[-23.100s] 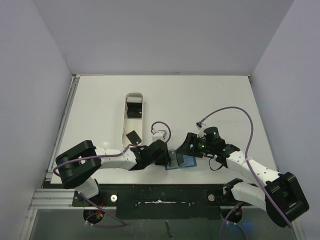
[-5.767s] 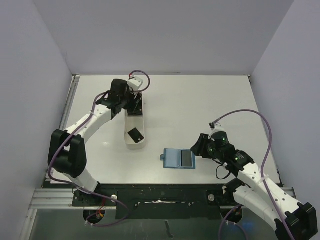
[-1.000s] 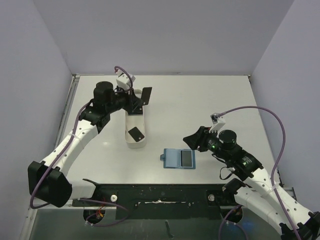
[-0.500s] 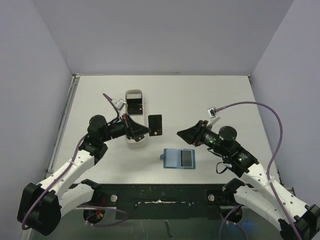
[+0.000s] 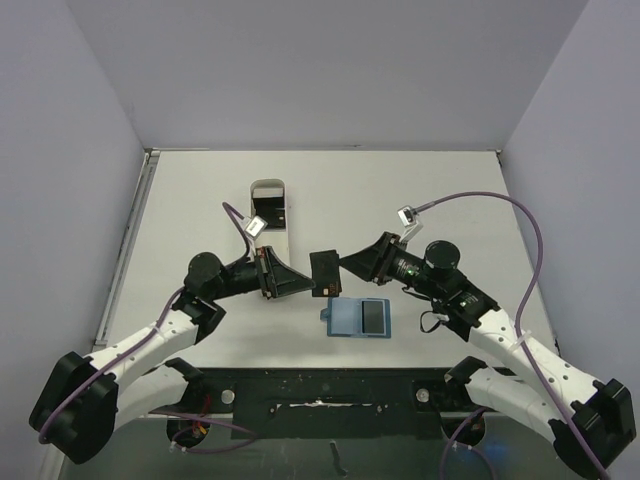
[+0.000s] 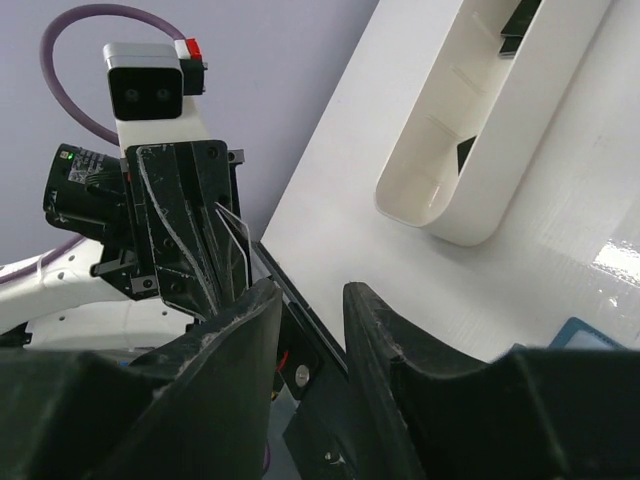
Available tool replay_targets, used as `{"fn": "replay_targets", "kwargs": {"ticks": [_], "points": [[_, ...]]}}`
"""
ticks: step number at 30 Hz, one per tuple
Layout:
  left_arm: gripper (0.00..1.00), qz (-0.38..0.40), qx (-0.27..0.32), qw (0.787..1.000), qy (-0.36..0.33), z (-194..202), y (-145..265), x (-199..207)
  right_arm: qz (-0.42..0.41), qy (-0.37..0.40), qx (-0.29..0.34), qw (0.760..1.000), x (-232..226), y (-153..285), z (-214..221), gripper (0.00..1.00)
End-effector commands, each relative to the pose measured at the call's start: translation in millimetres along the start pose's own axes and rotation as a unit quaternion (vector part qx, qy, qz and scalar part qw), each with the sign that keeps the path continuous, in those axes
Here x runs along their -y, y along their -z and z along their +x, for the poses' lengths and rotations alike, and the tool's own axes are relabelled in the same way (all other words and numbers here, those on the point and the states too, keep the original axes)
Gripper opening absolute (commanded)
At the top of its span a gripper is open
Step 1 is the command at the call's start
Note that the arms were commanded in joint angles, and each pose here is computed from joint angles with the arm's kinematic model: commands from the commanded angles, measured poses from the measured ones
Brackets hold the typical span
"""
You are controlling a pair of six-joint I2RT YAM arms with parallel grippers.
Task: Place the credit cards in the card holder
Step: Pick up the credit card from the storage box.
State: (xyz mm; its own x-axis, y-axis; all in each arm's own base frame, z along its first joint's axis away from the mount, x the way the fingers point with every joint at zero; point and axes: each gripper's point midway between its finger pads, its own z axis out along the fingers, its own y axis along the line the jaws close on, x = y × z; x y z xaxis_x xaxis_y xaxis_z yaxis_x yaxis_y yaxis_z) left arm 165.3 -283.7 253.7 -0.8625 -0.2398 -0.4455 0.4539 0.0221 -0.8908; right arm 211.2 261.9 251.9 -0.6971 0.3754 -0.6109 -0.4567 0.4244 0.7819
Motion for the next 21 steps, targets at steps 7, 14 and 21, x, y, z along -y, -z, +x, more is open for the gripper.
{"fn": "replay_targets", "kwargs": {"ticks": [7, 14, 21], "points": [[0.00, 0.040, 0.005, 0.999, -0.020, -1.6, 0.4, 16.6, -0.087, 0.006, 0.015, 0.996, -42.9, -0.3, -14.6, 0.31], [0.00, 0.033, 0.008, 0.999, -0.015, 1.1, 1.8, 9.9, -0.068, 0.010, 0.033, 0.997, -39.4, 11.4, -16.7, 0.43], [0.00, 0.053, 0.005, 0.999, -0.003, 4.4, 1.7, 11.4, -0.075, 0.010, 0.023, 0.997, -37.9, 6.0, -13.1, 0.46]]}}
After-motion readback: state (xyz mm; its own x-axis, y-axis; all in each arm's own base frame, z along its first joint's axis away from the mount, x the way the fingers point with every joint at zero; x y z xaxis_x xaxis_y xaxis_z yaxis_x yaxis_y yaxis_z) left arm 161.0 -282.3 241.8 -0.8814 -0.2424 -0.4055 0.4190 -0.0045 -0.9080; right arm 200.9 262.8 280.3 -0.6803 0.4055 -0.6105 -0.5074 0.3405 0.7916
